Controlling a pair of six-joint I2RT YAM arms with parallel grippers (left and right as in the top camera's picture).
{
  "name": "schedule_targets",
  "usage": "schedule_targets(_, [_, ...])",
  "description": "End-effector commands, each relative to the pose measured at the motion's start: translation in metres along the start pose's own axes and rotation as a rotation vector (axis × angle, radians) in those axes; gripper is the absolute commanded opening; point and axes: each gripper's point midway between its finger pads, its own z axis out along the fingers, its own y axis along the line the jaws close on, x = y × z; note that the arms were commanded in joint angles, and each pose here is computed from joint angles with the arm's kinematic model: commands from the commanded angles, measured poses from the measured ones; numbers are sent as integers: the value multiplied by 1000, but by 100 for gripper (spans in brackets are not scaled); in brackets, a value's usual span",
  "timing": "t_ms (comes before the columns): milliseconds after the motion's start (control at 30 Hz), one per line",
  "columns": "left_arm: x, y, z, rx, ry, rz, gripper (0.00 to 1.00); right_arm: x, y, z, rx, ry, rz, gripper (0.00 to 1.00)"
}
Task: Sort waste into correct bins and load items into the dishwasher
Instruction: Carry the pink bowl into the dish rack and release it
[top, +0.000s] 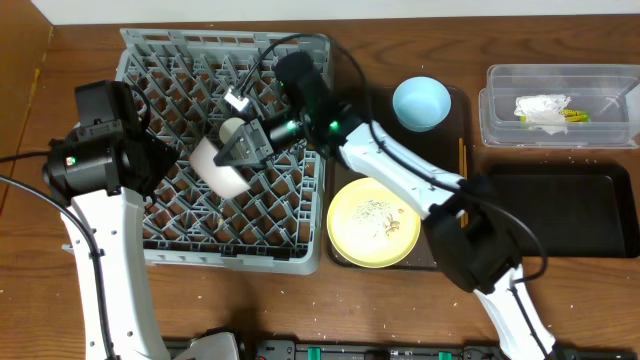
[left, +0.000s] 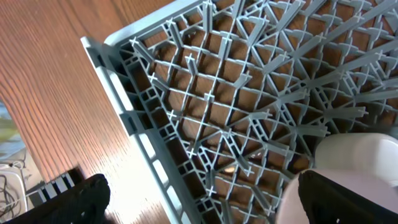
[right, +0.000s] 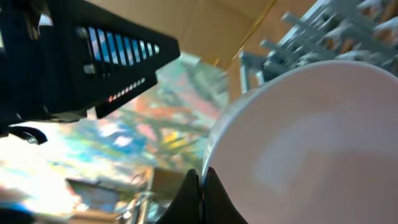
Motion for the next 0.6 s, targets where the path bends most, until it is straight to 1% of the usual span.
schedule_targets(0, [-4, 1, -4, 6, -13, -23, 98, 23, 7, 17, -79, 119, 144, 1])
schedule_targets(167, [-4, 1, -4, 5, -13, -23, 98, 35, 6, 35, -88, 157, 196, 1])
schedule_targets(267, [-4, 1, -4, 6, -13, -23, 98, 36, 17, 41, -110, 177, 237, 1])
schedule_targets(333, [-4, 1, -4, 6, -13, -23, 98, 38, 19, 45, -108, 181, 271, 1])
schedule_targets(400, [-4, 1, -4, 6, -13, -23, 98, 37, 19, 49, -102, 171, 270, 1])
schedule_targets(567, [-4, 1, -4, 6, -13, -23, 98, 35, -6, 52, -76, 140, 279, 1])
